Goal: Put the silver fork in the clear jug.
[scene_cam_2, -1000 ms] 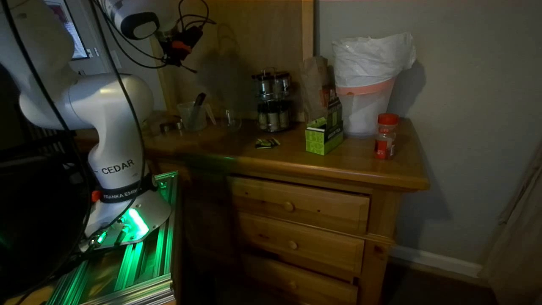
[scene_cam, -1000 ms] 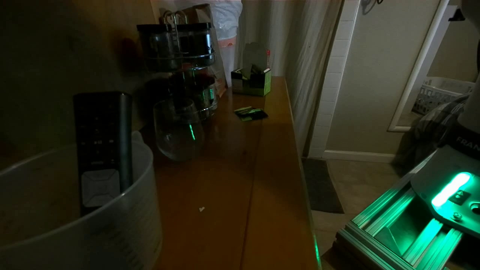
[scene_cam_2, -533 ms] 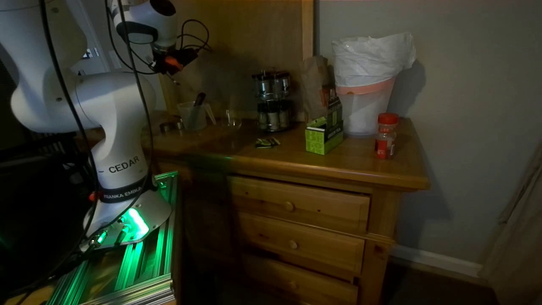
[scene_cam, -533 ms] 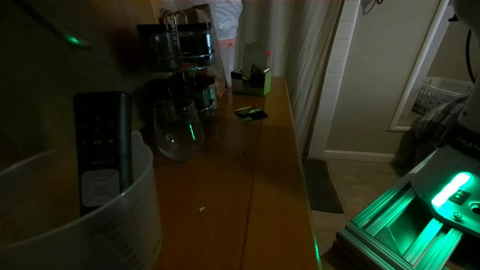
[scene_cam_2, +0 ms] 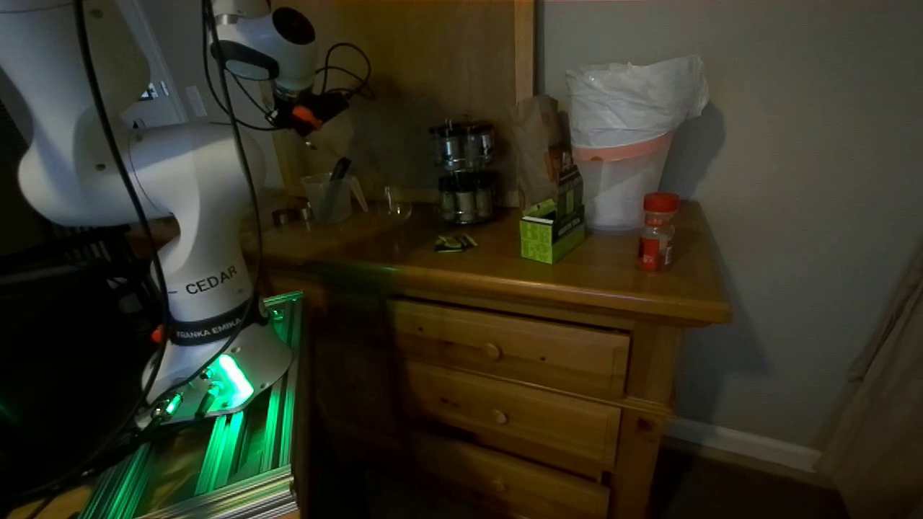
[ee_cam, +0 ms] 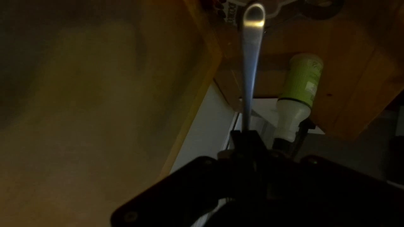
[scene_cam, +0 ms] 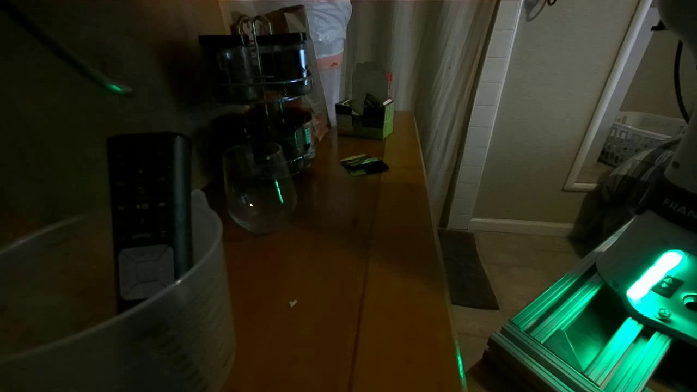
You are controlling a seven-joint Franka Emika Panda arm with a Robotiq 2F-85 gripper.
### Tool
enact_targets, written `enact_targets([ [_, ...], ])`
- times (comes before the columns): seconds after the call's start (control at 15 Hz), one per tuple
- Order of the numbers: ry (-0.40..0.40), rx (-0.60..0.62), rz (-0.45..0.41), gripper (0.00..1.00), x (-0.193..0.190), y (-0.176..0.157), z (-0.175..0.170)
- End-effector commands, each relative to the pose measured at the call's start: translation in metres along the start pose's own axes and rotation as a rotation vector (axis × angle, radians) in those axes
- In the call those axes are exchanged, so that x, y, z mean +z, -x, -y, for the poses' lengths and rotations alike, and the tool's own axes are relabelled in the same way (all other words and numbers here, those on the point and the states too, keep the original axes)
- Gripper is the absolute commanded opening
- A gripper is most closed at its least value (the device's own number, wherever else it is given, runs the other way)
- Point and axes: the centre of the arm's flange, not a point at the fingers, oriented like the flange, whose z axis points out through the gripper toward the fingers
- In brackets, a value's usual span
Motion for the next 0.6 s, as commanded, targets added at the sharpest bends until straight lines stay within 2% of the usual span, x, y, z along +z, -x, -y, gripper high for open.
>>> enact_targets([
  [0.0, 0.058, 0.044, -0.165, 0.02, 0.014, 0.030, -0.027],
  [0.07, 0.061, 0.062, -0.198, 0.02, 0.017, 0.034, -0.032],
  [0.33, -0.055, 0.155, -0.277, 0.02, 0.060, 0.050, -0.030],
  [0.53, -0.155, 0.204, -0.253, 0.02, 0.089, 0.060, -0.014],
])
